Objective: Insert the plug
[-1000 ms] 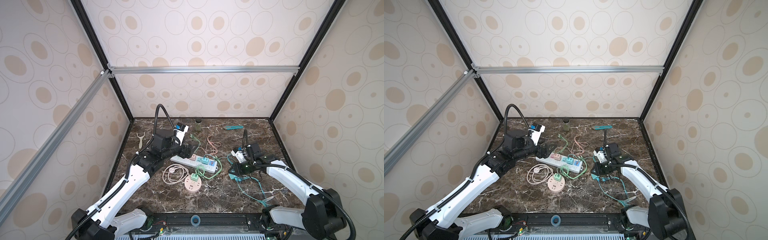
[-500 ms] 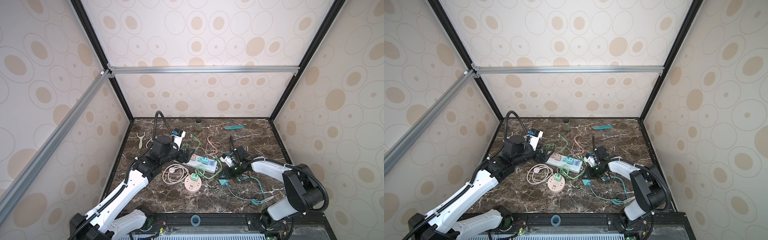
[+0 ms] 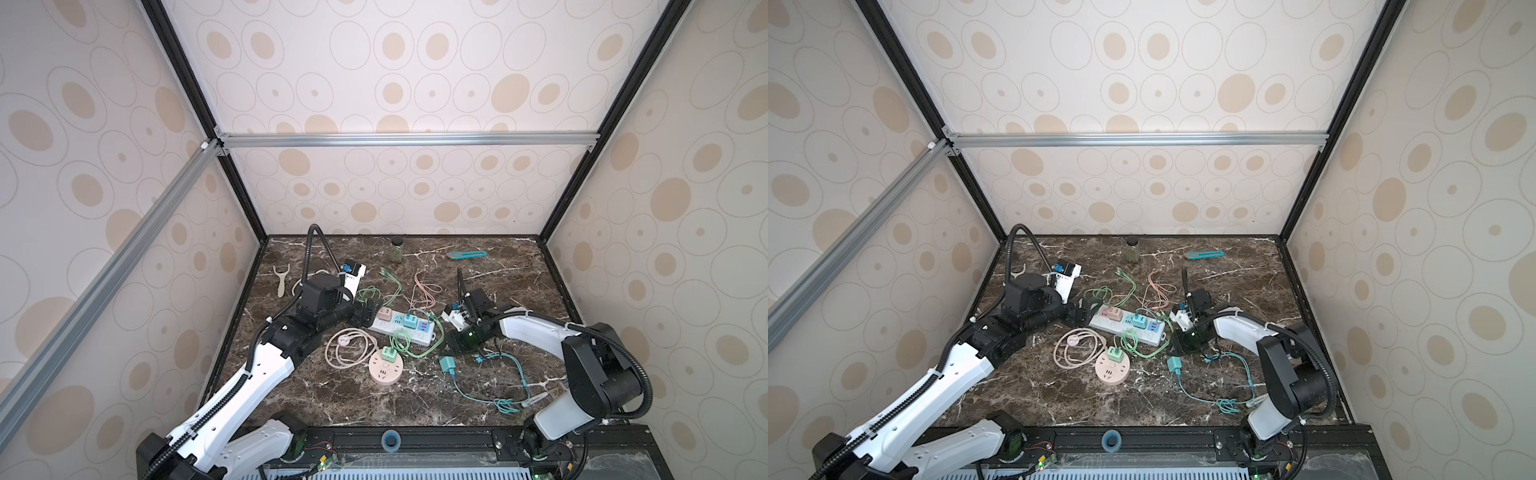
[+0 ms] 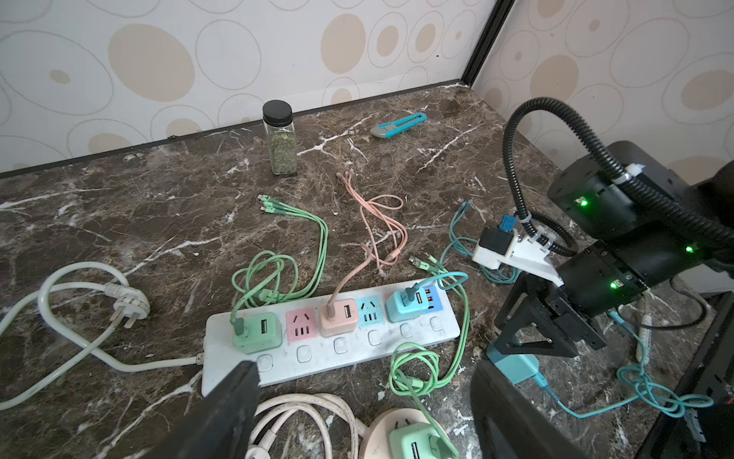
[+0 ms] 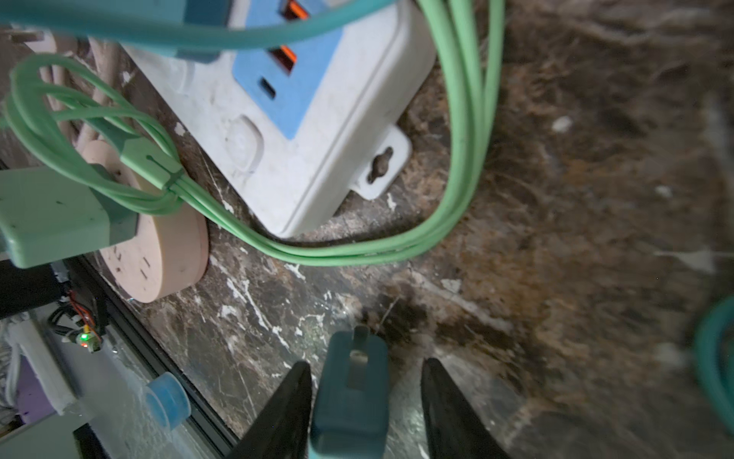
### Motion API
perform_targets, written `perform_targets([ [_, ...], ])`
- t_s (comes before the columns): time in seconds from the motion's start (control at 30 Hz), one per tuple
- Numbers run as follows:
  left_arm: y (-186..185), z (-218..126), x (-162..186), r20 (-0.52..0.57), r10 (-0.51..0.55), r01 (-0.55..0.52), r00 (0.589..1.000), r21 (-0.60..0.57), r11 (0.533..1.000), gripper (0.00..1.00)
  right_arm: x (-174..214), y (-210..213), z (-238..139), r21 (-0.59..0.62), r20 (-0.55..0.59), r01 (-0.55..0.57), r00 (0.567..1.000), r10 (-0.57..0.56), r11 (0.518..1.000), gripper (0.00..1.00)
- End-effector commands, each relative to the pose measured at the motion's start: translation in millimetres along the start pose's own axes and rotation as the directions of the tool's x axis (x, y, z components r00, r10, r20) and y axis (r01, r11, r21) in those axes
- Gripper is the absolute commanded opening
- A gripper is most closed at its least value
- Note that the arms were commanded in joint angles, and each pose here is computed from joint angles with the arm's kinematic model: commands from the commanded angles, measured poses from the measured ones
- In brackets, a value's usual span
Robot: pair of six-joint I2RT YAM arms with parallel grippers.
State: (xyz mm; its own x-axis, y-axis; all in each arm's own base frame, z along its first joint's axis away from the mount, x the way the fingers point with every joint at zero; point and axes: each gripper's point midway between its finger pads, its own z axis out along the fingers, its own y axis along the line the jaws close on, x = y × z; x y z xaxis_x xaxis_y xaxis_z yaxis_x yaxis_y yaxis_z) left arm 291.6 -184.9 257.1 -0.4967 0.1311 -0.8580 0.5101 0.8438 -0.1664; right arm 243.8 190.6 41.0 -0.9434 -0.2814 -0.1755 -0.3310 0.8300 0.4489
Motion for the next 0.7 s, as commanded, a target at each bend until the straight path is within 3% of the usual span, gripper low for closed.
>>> perform_targets([
  [0.0, 7, -5, 3, -0.005, 0.024, -0.024, 1.0, -0.028, 0.999, 0.84, 1, -8, -21, 0.149, -0.002, 0.052, 0.999, -0.052, 0.987, 0.51],
  [0.17, 11, -4, 3, -0.003, 0.02, -0.02, 1.0, -0.032, 0.999, 0.84, -5, 3, -41, 0.263, 0.045, 0.094, 0.993, -0.11, 0.96, 0.5],
  [0.4, 12, -3, 1, 0.001, 0.022, -0.022, 1.0, -0.029, 0.999, 0.84, 7, 2, -50, 0.38, 0.031, 0.085, 0.994, -0.104, 0.921, 0.45],
  [0.57, 13, -4, 3, -0.002, 0.02, -0.02, 1.0, -0.03, 0.999, 0.84, 10, 15, -57, 0.436, 0.118, -0.016, 0.992, -0.039, 0.9, 0.63],
  [0.67, 14, -4, 4, -0.002, 0.015, -0.015, 1.0, -0.028, 1.0, 0.84, 14, 24, -50, 0.452, 0.147, -0.045, 0.989, -0.024, 0.891, 0.67],
])
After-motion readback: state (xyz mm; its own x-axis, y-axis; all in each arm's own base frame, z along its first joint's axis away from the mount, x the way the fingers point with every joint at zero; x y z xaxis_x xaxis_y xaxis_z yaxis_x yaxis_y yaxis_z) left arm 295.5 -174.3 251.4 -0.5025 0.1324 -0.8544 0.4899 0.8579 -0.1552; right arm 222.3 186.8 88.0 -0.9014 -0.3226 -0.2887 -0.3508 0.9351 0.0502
